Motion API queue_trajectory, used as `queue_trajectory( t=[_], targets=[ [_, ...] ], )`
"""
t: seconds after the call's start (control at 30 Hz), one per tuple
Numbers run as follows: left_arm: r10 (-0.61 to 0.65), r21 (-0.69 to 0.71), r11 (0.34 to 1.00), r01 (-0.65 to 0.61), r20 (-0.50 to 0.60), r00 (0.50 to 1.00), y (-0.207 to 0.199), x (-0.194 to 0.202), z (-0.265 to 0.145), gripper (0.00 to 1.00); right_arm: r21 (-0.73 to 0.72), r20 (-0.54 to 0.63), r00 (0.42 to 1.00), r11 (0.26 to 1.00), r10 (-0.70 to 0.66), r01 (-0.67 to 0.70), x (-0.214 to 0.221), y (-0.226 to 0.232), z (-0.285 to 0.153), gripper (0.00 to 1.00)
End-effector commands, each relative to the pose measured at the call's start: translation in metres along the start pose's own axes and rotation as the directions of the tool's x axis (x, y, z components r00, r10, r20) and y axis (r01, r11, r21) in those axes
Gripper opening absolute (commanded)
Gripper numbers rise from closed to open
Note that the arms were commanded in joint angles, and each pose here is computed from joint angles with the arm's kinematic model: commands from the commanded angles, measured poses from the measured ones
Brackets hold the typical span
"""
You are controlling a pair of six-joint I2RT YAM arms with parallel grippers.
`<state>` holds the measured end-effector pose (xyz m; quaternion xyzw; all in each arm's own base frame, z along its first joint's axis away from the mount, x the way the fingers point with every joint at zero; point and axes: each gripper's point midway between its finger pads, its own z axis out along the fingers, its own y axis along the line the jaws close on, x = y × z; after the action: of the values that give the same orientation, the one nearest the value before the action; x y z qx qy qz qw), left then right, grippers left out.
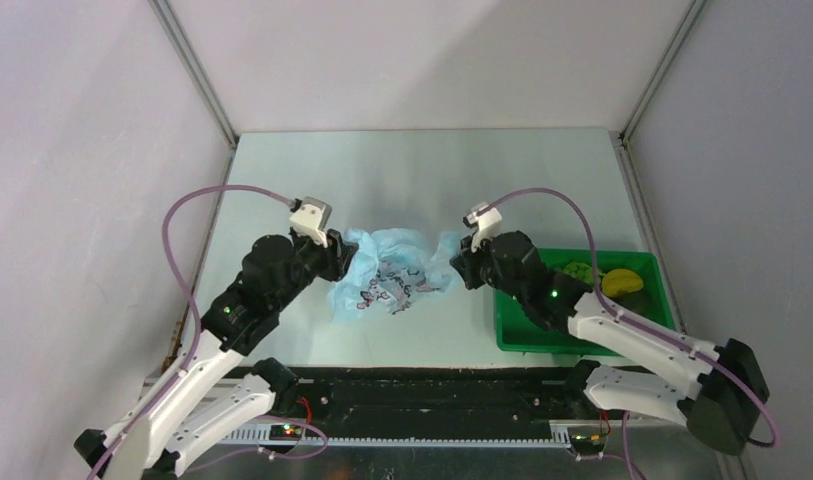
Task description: Place the fake fruits into the plastic bag and tie a complex knot
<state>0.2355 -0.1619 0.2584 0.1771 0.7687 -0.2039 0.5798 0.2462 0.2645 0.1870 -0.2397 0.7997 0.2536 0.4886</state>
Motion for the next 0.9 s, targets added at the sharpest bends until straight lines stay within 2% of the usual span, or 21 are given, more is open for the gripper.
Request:
queue_trajectory(
  t=[0.0,0.03,0.07,0.1,0.13,0.3,0.47,0.57,0.73,0.87],
  targets=[
    [-0.127,-0.177,0.976,0.129,0.021,0.992,0.025,-0.013,-0.015,0.64,0.319,0.092,0.993,0.943,0.072,-0.097,0.000,-0.028,-0.026,0.00],
    [-0.149,-0.178,0.972,0.153,0.034,0.988,0.024,-0.018,-0.018,0.70,0.315,0.101,0.991,0.942,0.091,-0.118,0.003,-0.015,-0.028,0.00],
    [-0.191,-0.189,0.963,0.192,0.029,0.981,0.024,-0.016,-0.021,0.77,0.379,0.131,0.988,0.917,0.082,-0.127,0.003,-0.021,-0.032,0.00],
    [-0.211,-0.190,0.958,0.216,0.045,0.976,0.024,-0.023,-0.026,0.82,0.364,0.144,0.986,0.921,0.088,-0.135,0.006,-0.006,-0.033,0.00],
    [-0.249,-0.208,0.945,0.251,0.039,0.968,0.025,-0.020,-0.029,0.84,0.410,0.165,0.984,0.902,0.073,-0.136,0.006,-0.009,-0.034,0.00],
    [-0.382,-0.206,0.897,0.390,0.079,0.921,0.023,-0.017,-0.047,0.98,0.372,0.197,0.977,0.917,0.077,-0.147,0.014,0.026,-0.028,0.00],
    [-0.537,-0.152,0.823,0.547,0.104,0.837,0.013,-0.002,-0.047,0.99,0.314,0.197,0.978,0.940,0.075,-0.135,0.018,0.051,-0.018,0.00],
    [-0.609,-0.123,0.780,0.613,0.074,0.790,0.004,0.014,-0.042,0.99,0.311,0.186,0.980,0.942,0.071,-0.127,0.020,0.056,-0.013,0.00],
    [-0.641,-0.196,0.749,0.633,0.027,0.767,0.009,0.051,-0.040,0.99,0.322,0.197,0.978,0.937,0.073,-0.134,0.019,0.057,-0.011,0.00],
    [-0.694,-0.157,0.717,0.680,-0.062,0.717,-0.009,0.071,-0.034,0.99,0.329,0.207,0.976,0.935,0.070,-0.136,0.015,0.057,-0.010,0.00]
  ],
)
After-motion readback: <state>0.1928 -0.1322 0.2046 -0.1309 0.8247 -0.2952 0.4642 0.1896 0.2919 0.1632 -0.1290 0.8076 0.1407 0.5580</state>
